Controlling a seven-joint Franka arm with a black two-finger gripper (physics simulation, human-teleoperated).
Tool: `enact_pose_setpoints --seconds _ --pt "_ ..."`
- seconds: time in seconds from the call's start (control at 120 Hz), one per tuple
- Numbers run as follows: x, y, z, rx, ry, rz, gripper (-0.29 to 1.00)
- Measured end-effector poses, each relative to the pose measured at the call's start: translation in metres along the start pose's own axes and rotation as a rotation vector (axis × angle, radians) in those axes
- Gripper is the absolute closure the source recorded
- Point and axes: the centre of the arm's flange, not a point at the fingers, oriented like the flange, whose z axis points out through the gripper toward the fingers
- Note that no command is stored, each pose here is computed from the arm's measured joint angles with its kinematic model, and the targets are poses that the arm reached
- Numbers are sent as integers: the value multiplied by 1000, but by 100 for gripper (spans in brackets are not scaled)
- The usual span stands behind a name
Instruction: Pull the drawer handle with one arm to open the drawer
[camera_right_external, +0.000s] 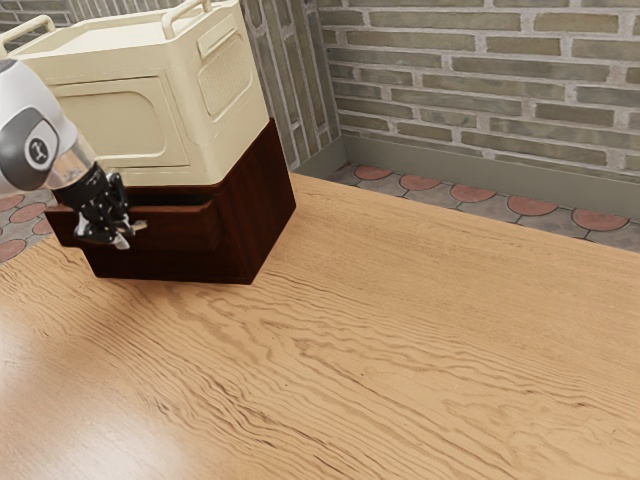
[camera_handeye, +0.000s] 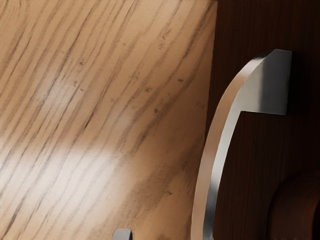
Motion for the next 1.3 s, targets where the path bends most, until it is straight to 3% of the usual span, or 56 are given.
enact_pose_setpoints --seconds 0.383,1.3 --pt "0 -33 -8 16 23 -12 63" --pt "0 -92 -23 -20 60 -33 63"
